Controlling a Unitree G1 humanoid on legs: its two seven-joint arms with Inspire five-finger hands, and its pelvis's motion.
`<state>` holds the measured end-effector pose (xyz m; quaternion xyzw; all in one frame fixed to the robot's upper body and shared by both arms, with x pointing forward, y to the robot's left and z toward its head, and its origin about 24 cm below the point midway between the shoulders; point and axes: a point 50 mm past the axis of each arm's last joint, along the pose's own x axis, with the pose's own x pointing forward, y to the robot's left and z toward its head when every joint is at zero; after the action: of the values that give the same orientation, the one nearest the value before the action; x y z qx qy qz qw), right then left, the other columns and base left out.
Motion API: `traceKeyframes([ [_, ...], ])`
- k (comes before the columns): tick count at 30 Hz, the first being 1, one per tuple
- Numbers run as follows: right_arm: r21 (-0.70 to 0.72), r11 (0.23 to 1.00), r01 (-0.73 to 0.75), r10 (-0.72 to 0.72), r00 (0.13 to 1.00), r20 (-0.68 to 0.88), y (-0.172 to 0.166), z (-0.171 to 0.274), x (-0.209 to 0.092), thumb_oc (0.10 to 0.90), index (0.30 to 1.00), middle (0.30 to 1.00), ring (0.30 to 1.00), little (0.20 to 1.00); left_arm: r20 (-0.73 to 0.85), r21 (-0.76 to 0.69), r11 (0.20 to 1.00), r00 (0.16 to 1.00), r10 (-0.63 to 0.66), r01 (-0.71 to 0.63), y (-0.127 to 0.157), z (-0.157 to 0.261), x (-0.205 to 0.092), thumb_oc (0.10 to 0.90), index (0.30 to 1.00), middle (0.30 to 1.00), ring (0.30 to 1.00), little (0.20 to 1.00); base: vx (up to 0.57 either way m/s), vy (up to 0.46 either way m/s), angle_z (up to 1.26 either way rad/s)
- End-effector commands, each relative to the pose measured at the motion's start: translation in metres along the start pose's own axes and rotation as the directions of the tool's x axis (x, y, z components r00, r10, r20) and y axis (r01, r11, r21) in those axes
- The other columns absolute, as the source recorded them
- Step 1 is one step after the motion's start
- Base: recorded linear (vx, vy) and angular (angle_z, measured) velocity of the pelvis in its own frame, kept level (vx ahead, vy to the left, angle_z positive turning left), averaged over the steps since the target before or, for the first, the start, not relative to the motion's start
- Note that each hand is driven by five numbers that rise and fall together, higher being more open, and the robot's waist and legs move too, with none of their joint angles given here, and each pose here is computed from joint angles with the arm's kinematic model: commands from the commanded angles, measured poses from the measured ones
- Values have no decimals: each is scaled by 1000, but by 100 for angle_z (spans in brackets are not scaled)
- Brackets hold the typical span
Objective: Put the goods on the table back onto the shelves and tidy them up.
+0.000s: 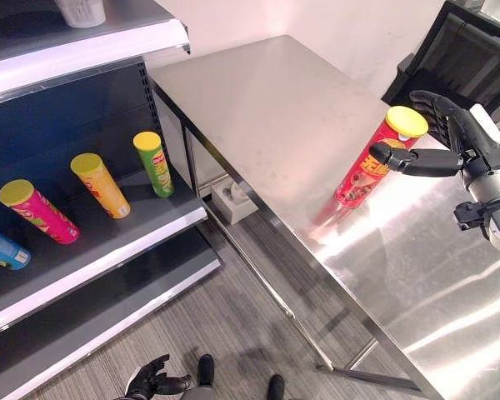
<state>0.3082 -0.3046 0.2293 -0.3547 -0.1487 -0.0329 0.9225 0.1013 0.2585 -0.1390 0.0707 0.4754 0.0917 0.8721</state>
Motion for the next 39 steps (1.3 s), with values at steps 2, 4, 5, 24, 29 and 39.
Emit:
traceKeyframes([
  [2, -41, 985, 166, -156, 972, 173, -37, 43, 16, 800, 900, 900, 900, 900, 5, 94, 996, 1000, -2, 2, 6, 0, 0, 800, 900, 900, 900, 900, 0, 0, 0],
  [4, -25, 977, 212, -206, 965, 162, -45, 42, 18, 800, 900, 900, 900, 900, 5, 101, 995, 1000, 1, -1, 7, 0, 0, 800, 900, 900, 900, 900, 29, -18, 5],
  [5, -25, 977, 212, -205, 965, 163, -45, 42, 18, 800, 900, 900, 900, 900, 5, 101, 995, 1000, 1, -1, 6, 0, 0, 800, 900, 900, 900, 900, 29, -9, 8],
  [24, 28, 977, 212, -214, 969, 128, -41, 41, 32, 800, 900, 900, 900, 900, 0, 102, 995, 1000, 8, -8, 8, 0, 0, 800, 900, 900, 900, 900, 2, 0, 1],
  [29, 15, 980, 199, -200, 972, 123, -40, 42, 35, 800, 900, 900, 900, 900, 3, 104, 995, 1000, 9, -9, 8, 1, 0, 800, 900, 900, 900, 900, 0, 0, 0],
  [39, 6, 985, 170, -169, 981, 97, -34, 36, 35, 800, 900, 900, 900, 900, 4, 107, 994, 1000, 2, -3, 6, 2, 1, 800, 900, 900, 900, 900, 0, 0, 0],
])
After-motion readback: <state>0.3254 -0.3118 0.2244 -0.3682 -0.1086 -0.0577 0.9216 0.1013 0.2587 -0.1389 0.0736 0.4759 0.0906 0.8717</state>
